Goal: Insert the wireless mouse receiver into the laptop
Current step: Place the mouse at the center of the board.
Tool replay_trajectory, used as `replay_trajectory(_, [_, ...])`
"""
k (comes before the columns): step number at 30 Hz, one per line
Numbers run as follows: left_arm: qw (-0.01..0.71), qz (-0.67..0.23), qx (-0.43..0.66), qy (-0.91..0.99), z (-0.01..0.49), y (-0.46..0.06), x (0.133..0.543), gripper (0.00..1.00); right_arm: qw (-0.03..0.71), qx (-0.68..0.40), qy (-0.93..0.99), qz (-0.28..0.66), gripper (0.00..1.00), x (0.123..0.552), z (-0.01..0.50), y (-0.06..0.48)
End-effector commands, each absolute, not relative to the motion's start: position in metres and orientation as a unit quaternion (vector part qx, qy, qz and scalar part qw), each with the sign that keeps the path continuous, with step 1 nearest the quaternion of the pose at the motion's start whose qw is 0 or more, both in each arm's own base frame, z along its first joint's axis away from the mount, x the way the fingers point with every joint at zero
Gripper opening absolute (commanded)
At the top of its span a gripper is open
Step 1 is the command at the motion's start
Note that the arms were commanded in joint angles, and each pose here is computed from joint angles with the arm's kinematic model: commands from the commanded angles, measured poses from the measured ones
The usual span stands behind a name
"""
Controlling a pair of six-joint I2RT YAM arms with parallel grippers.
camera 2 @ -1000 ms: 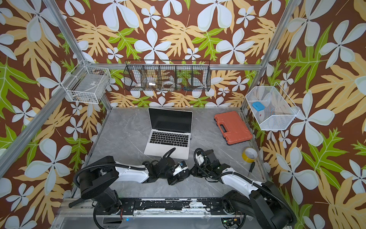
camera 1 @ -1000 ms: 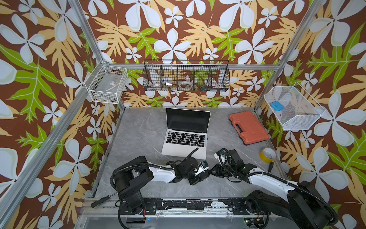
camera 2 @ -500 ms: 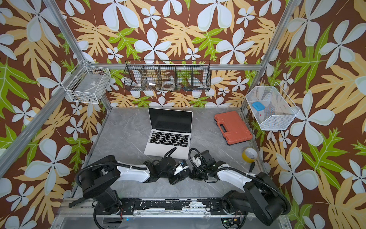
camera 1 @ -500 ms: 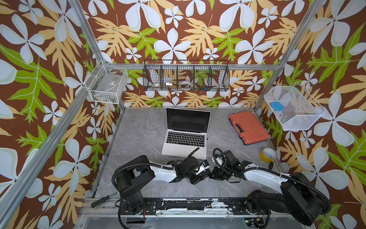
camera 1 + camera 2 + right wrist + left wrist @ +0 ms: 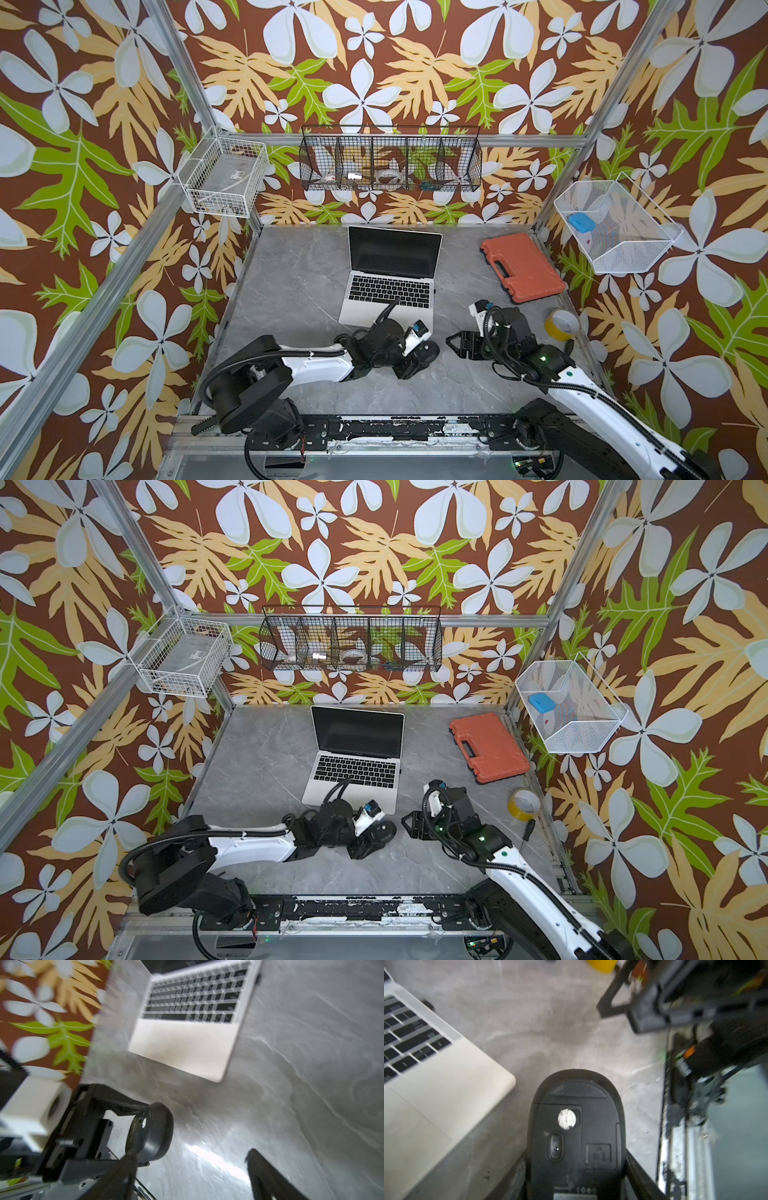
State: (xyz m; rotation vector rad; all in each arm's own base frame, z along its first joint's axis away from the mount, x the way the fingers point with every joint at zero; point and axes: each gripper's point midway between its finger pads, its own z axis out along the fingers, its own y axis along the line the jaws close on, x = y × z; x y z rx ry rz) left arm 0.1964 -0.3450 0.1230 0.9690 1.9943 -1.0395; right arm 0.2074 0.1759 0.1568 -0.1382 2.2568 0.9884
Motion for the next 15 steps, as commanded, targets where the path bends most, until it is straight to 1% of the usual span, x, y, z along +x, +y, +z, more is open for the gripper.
replay_trajectory(1, [0.322, -0.565, 0.337, 0.681, 0.201, -0.354, 0.174, 0.26, 0.427, -0.112, 0.742, 0.505, 1.00, 0.204, 0.242, 0.202])
replay_trajectory(2, [0.314, -0.593, 0.331, 0.664, 0.216, -0.352, 0.169, 0.26, 0.441, -0.123, 0.720, 0.522, 1.00, 0.201, 0.256, 0.204])
replay_trajectory(5, [0.283, -0.652, 0.328, 0.622, 0.250, -0.351, 0.155, 0.26, 0.448, -0.160, 0.684, 0.553, 1.00, 0.194, 0.282, 0.214])
replay_trajectory(8, [0.267, -0.702, 0.313, 0.582, 0.280, -0.347, 0.144, 0.26, 0.436, -0.203, 0.661, 0.576, 1.00, 0.184, 0.298, 0.231])
replay_trajectory(11, [0.266, -0.721, 0.302, 0.564, 0.295, -0.345, 0.143, 0.26, 0.418, -0.243, 0.648, 0.588, 0.99, 0.175, 0.310, 0.248])
replay_trajectory(13, [0.271, -0.720, 0.298, 0.565, 0.297, -0.346, 0.145, 0.26, 0.405, -0.257, 0.643, 0.596, 0.95, 0.171, 0.314, 0.255])
replay_trajectory(15, [0.279, -0.718, 0.292, 0.567, 0.296, -0.346, 0.149, 0.25, 0.393, -0.265, 0.642, 0.603, 0.87, 0.168, 0.313, 0.258])
